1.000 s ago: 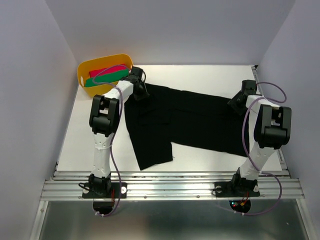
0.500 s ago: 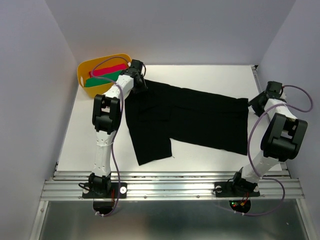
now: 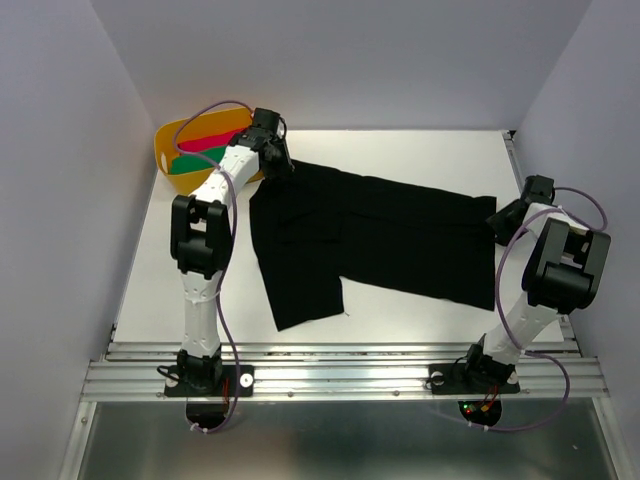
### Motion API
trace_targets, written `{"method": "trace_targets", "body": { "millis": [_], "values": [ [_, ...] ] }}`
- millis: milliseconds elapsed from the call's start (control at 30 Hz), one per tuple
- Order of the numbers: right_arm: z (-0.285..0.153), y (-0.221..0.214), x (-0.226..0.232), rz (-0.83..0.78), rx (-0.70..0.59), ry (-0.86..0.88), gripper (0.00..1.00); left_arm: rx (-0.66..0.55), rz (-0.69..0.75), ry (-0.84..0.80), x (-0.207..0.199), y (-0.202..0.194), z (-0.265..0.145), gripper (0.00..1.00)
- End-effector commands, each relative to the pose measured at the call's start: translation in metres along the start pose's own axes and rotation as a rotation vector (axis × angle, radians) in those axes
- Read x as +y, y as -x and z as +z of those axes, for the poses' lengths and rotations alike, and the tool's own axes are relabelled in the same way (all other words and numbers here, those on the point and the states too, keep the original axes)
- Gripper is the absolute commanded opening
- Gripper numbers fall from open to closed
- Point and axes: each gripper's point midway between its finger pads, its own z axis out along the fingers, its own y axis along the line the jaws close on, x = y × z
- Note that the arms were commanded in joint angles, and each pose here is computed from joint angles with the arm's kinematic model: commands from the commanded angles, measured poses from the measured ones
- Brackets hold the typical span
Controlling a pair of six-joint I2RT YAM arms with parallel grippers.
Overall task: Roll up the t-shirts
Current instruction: Fold the T-shirt at the center of the board.
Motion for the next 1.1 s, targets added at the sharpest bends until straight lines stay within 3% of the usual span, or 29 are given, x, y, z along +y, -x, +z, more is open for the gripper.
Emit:
{"method": "trace_targets", "body": {
  "millis": [0, 167, 233, 367, 533, 867, 1067],
  "values": [
    [0.008, 0.006, 0.011, 0.014, 0.001, 0.032, 0.45, -0.032, 0.019, -0.043, -0.008, 0.01, -0.022, 0.37],
    [0.01, 0.004, 0.008, 0.017, 0.004, 0.022, 0.33, -0.031, 0.021, -0.042, -0.008, 0.009, -0.022, 0.37],
    [0.007, 0.006, 0.008, 0.014, -0.009, 0.021, 0.24, -0.029, 0.019, -0.043, -0.008, 0.009, -0.022, 0.36],
    [-0.004, 0.012, 0.011, -0.004, -0.033, 0.038, 0.18, -0.029, 0.018, -0.043, -0.008, 0.009, -0.024, 0.37],
    [-0.017, 0.014, 0.015, -0.017, -0.046, 0.062, 0.01, -0.031, 0.017, -0.044, -0.009, 0.008, -0.025, 0.37],
    [-0.048, 0.013, 0.022, -0.032, -0.05, 0.109, 0.01, -0.034, 0.017, -0.035, -0.008, 0.008, -0.03, 0.37],
    [-0.05, -0.017, 0.01, -0.016, 0.029, 0.103, 0.01, -0.035, 0.013, -0.033, -0.007, 0.008, -0.032, 0.37]
  ]
}}
